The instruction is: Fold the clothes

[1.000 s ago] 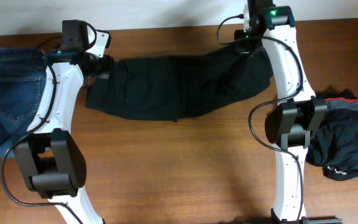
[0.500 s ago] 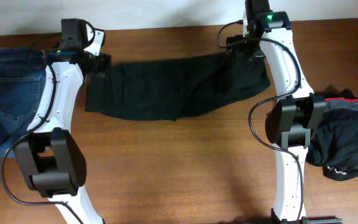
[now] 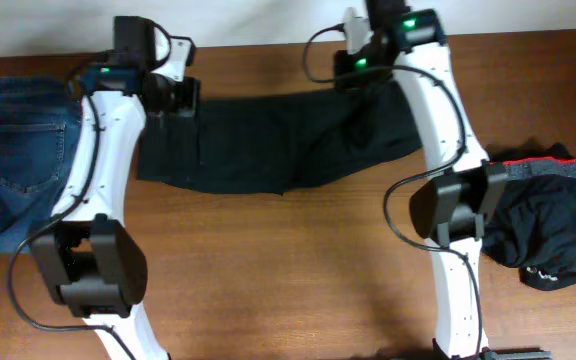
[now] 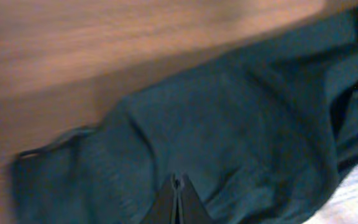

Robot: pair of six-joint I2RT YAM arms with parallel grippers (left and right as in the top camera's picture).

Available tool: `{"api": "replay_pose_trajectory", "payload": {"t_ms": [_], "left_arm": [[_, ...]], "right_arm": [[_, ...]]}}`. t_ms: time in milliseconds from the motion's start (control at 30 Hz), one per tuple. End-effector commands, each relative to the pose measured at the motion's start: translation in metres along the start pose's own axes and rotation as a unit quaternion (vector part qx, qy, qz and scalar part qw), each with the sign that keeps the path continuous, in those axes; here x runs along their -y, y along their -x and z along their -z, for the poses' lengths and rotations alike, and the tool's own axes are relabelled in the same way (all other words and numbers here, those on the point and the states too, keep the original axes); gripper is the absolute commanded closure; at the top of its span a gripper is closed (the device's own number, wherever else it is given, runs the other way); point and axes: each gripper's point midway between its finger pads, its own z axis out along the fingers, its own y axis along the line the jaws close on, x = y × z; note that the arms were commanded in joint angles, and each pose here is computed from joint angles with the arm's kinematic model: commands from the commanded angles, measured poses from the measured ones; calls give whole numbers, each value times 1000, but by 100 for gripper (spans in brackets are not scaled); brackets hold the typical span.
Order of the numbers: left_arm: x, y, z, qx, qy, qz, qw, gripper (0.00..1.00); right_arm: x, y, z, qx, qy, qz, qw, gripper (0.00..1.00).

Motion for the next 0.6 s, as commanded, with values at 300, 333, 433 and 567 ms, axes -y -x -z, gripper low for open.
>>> {"api": "replay_pose_trajectory", "payload": {"t_ms": [300, 333, 433, 567], "left_arm": [[17, -36, -64, -71, -33, 16, 997, 99], [17, -39, -69, -76, -33, 18, 996, 99], [13, -49, -86, -94, -32, 22, 995, 99], [-2, -62, -103, -116, 3, 26, 993, 99]], "right_arm": [[-50, -33, -90, -58, 46, -9, 997, 96], [-51, -35, -95, -61, 47, -8, 997, 96], [-49, -44, -112, -70, 46, -15, 996, 96], [-36, -53, -130, -72, 40, -21, 996, 96]]}}
